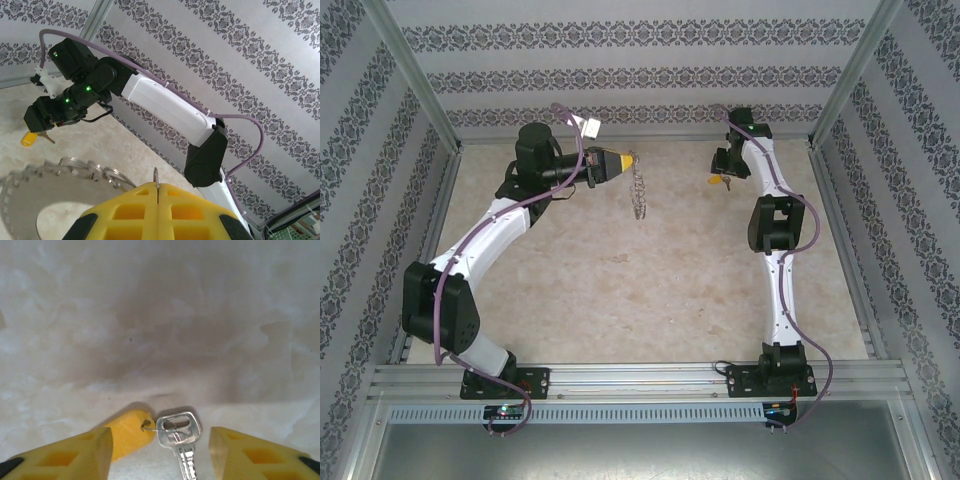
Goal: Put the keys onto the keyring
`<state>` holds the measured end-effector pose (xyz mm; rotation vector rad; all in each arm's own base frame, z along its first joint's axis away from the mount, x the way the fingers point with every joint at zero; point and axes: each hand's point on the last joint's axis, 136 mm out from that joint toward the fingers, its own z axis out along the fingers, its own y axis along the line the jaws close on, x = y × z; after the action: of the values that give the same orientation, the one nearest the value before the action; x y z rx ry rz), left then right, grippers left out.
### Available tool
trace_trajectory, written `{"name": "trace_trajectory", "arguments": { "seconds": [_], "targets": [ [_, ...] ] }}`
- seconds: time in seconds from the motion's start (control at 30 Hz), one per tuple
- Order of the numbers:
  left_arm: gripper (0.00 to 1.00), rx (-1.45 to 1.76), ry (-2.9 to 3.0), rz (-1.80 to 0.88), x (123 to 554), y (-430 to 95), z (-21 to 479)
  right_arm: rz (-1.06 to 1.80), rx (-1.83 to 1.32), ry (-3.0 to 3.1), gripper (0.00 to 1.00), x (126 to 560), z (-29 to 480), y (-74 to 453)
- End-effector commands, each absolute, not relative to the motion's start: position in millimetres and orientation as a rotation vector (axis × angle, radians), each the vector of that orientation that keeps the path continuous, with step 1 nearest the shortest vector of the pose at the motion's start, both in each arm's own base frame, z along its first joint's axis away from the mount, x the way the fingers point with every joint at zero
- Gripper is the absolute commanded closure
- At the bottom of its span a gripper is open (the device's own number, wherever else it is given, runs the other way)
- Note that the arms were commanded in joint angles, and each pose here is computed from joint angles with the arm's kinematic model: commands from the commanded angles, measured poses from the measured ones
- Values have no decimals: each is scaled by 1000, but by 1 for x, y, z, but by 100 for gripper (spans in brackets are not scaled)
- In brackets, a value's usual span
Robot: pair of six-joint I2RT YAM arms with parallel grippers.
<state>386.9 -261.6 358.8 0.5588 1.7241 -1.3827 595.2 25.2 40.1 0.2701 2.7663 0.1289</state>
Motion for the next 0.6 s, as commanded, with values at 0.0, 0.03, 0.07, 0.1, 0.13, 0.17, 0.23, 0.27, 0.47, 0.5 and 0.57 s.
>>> {"name": "trace_trajectory", "arguments": {
  "seconds": [0.0, 0.03, 0.07, 0.1, 0.13, 0.17, 0.23, 0.27, 0.47, 0.5, 0.57],
  "targets": [
    [100, 569, 1595, -1379, 391, -255, 388, 130, 290, 2793, 53, 590, 37, 22],
    [100, 564, 1595, -1378, 393, -254, 388, 133, 293, 2789, 54, 591, 39, 21],
    [100, 562, 1595, -1379, 394, -254, 387, 135, 297, 2794, 55, 590, 37, 21],
    [100, 556, 1596, -1378, 395, -252, 386, 135, 298, 2796, 56, 590, 37, 21],
    [100, 554, 1592, -1378, 396, -252, 386, 136, 302, 2800, 57, 589, 36, 20],
    [100, 549, 1591, -1379, 397, -250, 386, 138, 302, 2803, 60, 588, 35, 20],
    [100, 542, 1586, -1380, 399, -249, 386, 140, 300, 2808, 67, 588, 34, 21],
    [100, 538, 1585, -1381, 399, -248, 386, 142, 302, 2809, 68, 587, 34, 21],
    [100, 532, 1577, -1381, 400, -243, 387, 139, 314, 2813, 75, 586, 33, 19],
    [100, 532, 1575, -1381, 401, -242, 388, 140, 314, 2812, 76, 587, 33, 19],
    [100, 531, 1566, -1380, 401, -241, 391, 142, 316, 2815, 77, 586, 32, 18]
  ]
}}
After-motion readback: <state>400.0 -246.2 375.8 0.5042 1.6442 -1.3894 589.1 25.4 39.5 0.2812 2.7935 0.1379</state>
